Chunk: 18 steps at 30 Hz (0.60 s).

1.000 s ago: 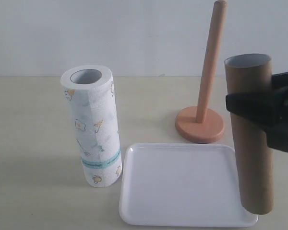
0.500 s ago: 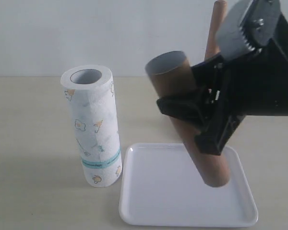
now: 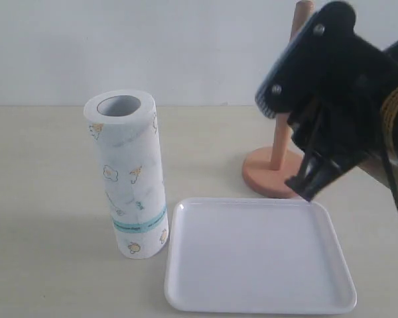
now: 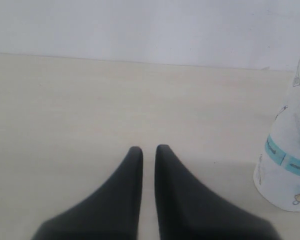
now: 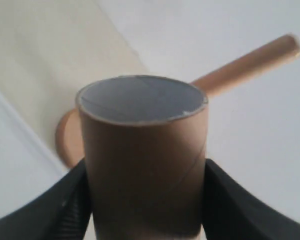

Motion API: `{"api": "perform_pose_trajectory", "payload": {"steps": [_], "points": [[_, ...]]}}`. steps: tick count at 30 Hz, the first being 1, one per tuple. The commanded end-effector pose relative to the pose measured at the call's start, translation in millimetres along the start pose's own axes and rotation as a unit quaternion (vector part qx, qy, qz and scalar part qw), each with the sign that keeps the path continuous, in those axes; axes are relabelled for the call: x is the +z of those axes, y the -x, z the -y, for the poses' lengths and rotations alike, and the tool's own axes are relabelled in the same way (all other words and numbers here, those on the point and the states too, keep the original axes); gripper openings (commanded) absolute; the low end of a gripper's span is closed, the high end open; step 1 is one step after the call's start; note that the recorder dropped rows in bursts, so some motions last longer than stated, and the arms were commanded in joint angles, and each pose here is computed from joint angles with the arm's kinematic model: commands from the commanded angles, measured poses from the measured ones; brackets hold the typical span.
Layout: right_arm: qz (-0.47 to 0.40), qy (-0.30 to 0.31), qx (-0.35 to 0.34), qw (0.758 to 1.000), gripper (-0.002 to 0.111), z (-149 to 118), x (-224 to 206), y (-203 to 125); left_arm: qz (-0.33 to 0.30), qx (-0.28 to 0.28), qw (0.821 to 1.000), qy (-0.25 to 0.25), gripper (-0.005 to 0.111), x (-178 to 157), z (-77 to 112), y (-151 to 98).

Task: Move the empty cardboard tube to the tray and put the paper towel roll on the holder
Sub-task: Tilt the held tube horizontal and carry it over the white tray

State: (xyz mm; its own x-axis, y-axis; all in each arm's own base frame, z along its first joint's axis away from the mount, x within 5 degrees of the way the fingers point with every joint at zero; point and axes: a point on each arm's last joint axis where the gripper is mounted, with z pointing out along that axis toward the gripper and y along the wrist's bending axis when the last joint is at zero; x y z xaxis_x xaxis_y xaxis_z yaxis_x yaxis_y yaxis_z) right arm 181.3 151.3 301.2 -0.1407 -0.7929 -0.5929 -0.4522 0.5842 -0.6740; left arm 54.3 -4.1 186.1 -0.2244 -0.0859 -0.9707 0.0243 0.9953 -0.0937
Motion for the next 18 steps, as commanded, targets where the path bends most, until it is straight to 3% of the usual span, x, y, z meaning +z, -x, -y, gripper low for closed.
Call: {"api": "perform_pose_trajectory", "payload": {"steps": [1, 3, 8, 12, 14, 18], "points": [[-0.003, 0.101, -0.079, 0.992, 0.000, -17, -2, 4, 0.000, -0.004, 1.000, 0.002, 0.009, 0, -0.3, -1], [-0.005, 0.140, -0.086, 0.986, 0.000, -22, 0, 15, 0.000, -0.004, 1.000, 0.002, 0.009, 0, -0.3, -1], [-0.113, 0.205, -0.207, 0.950, 0.000, -35, 33, 40, 0.000, -0.004, 1.000, 0.002, 0.009, 0, -0.3, -1], [-0.116, 0.250, -0.292, 0.916, 0.000, -54, 52, 45, 0.000, -0.004, 1.000, 0.002, 0.009, 0, -0.3, -1], [-0.114, 0.266, -0.284, 0.914, 0.000, -57, 61, 42, 0.000, -0.004, 1.000, 0.002, 0.009, 0, -0.3, -1], [-0.106, 0.317, -0.191, 0.923, 0.000, -51, 85, 31, 0.000, -0.004, 1.000, 0.002, 0.009, 0, -0.3, -1]]}}
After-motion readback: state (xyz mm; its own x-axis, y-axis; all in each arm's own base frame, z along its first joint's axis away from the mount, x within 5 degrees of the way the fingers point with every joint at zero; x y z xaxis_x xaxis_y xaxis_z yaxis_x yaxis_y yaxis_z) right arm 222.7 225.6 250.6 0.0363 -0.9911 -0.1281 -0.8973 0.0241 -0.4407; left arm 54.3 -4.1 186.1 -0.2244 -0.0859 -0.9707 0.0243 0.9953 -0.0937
